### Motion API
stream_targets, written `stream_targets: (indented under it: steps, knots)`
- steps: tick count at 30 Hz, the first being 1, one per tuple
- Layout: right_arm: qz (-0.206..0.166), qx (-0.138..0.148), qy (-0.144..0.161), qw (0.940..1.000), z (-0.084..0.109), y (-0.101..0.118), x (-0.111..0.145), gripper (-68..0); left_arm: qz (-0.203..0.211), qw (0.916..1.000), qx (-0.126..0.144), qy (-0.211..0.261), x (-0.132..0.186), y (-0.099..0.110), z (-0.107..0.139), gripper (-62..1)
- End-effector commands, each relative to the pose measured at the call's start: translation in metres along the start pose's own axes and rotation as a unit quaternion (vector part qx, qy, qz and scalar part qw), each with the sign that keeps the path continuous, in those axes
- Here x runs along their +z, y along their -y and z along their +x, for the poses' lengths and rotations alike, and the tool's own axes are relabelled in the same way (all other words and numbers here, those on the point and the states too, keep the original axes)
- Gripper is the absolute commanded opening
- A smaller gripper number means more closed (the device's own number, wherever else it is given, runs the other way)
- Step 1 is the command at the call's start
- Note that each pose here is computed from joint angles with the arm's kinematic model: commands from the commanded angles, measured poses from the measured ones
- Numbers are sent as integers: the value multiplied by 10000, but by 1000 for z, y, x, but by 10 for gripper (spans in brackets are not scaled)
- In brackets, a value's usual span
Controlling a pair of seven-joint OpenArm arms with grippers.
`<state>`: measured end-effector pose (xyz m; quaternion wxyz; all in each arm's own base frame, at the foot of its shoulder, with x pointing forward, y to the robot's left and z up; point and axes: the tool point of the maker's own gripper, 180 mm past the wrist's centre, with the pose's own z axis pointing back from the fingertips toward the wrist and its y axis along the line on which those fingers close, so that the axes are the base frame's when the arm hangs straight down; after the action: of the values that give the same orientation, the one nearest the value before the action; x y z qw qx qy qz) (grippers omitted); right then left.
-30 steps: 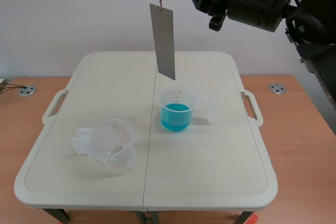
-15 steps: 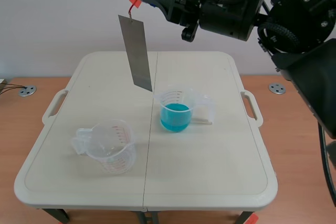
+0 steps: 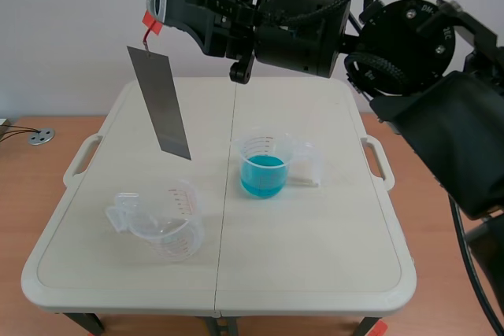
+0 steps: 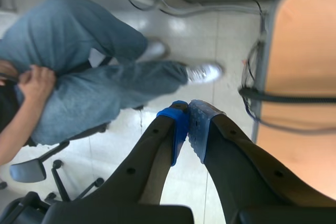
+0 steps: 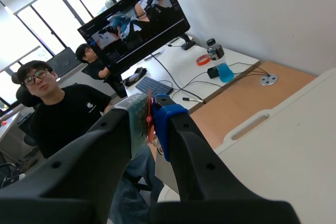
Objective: Hold the metal plate by the orange handle, dip it into the blue solution, take it out and point at it, then put the plate back in the beaker on the left.
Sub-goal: 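Put the plate into the left beaker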
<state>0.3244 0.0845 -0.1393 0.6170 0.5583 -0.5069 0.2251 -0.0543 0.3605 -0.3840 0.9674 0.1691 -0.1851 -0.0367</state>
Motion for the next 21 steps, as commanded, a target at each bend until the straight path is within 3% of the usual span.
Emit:
stream_targets:
  steps: [1,11,21]
  knots:
    - [210,112,239,9994,19,-12,-5,-660,-144,9999,-64,26,-1,11,0,-593]
    - [403,29,-10,9992,-1,-25,-13,-660,-1074,9935,-317,-211,-1,83,-22,-593]
    - [414,49,-66,9991,-10,-28,-15,-660,-1424,9874,-562,-401,3,109,-33,-593]
